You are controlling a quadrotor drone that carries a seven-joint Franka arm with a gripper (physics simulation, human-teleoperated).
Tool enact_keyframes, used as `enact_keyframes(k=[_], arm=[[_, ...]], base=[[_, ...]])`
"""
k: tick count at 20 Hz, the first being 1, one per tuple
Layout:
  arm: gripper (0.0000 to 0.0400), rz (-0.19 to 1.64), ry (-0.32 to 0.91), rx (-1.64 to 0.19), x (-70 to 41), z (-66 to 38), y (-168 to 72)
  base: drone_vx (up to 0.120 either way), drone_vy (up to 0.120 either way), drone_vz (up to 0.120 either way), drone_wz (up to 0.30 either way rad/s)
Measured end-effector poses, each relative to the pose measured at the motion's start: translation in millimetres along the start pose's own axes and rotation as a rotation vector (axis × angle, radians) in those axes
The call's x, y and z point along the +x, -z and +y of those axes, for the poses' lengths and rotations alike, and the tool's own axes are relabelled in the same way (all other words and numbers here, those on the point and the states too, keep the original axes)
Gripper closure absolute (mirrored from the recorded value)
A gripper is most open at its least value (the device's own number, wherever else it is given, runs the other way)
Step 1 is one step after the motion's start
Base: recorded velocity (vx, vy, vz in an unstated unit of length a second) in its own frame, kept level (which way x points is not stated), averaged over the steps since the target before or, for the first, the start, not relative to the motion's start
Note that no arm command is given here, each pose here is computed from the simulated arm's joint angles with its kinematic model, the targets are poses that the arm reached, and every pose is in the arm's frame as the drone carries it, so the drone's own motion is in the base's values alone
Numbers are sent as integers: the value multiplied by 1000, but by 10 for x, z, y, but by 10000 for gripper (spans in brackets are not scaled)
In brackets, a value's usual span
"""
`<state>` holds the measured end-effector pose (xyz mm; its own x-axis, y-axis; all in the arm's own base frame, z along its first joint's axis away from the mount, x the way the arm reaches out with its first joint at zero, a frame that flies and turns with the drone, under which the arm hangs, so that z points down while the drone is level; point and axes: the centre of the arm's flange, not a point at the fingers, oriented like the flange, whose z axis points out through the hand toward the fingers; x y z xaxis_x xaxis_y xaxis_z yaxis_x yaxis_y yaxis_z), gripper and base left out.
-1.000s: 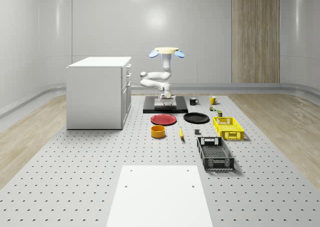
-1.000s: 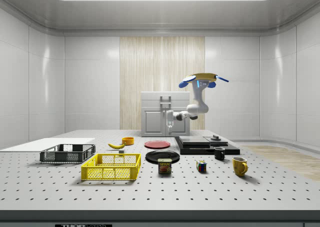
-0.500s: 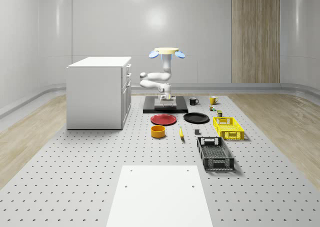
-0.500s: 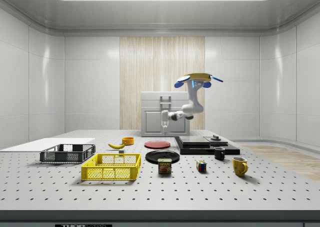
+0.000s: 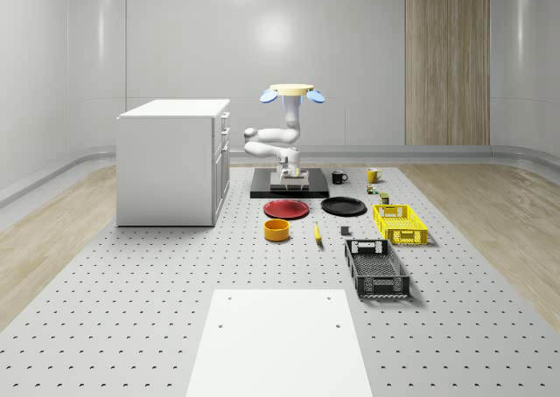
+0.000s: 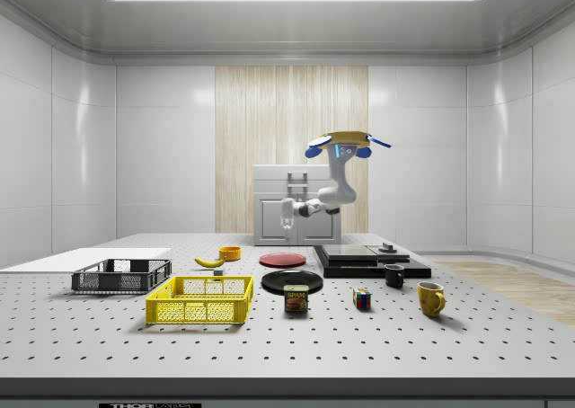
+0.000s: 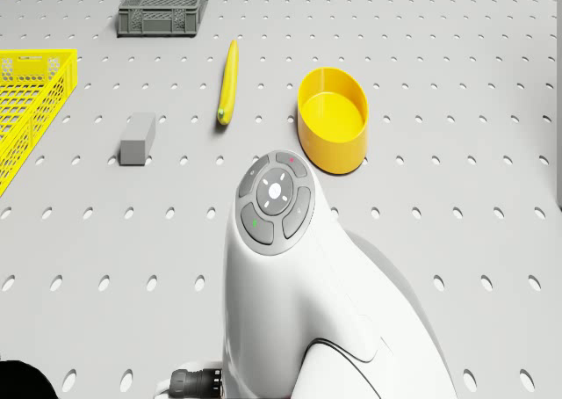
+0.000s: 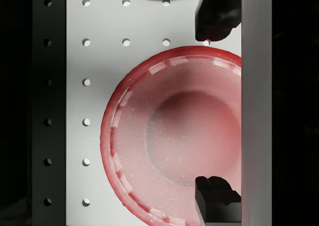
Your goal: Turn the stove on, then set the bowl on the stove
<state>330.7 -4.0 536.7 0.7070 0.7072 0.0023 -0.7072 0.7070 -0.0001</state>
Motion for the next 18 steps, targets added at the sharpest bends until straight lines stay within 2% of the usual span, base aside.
enact_keyframes(k=[18], arm=[[0, 0, 0, 0, 0, 0, 0]], base=[[120, 0, 0, 0]])
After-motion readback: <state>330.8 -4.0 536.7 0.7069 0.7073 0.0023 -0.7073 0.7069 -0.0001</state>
